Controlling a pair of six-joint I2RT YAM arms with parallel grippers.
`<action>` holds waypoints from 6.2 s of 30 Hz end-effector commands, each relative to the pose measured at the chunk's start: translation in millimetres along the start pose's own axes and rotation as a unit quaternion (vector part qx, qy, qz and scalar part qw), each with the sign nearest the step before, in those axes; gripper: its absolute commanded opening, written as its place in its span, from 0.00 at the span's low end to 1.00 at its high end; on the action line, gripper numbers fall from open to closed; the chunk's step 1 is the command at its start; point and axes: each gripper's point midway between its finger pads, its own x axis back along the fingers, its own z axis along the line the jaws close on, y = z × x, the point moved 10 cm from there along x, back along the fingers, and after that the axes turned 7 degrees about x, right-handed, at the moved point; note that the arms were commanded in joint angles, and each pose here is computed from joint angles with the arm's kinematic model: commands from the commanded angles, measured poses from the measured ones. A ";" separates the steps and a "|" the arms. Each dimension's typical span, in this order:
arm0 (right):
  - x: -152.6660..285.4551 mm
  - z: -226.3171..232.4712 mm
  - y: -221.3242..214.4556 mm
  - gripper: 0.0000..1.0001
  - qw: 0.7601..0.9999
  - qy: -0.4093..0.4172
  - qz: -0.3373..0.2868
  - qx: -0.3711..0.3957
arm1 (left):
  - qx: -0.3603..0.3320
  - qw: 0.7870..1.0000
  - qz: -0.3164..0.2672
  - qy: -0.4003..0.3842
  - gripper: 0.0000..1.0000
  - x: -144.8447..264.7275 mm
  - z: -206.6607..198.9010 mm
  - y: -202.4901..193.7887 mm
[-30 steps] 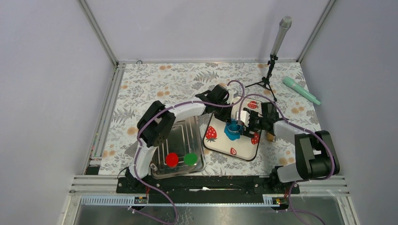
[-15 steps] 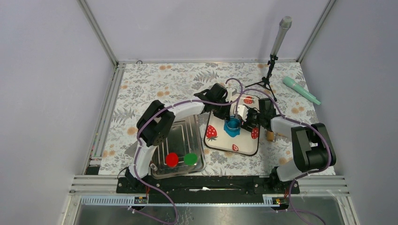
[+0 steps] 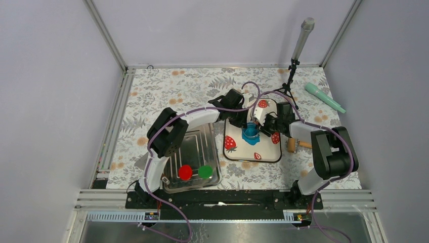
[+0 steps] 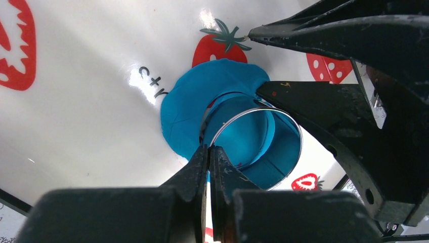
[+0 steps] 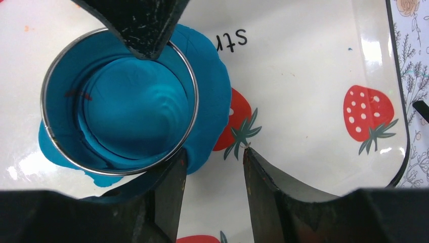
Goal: Roll out the dumpling wrappers from the dough
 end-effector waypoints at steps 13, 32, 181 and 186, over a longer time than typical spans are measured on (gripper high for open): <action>19.5 -26.0 23.9 0.51 0.993 -0.073 0.010 -0.090 | 0.002 0.999 -0.001 -0.040 0.00 3.1 -6.0 -1.7; 56.2 -8.4 40.1 0.58 0.963 -0.084 0.048 -0.253 | 0.049 0.991 -0.101 -0.073 0.00 85.5 -8.7 51.2; 75.2 43.9 137.6 0.13 0.823 0.182 0.001 -0.538 | 0.081 0.993 -0.055 0.070 0.15 71.5 78.3 38.5; 105.1 36.5 119.5 0.13 0.800 0.145 -0.003 -0.582 | 0.077 0.993 -0.055 0.064 0.16 77.9 74.8 35.9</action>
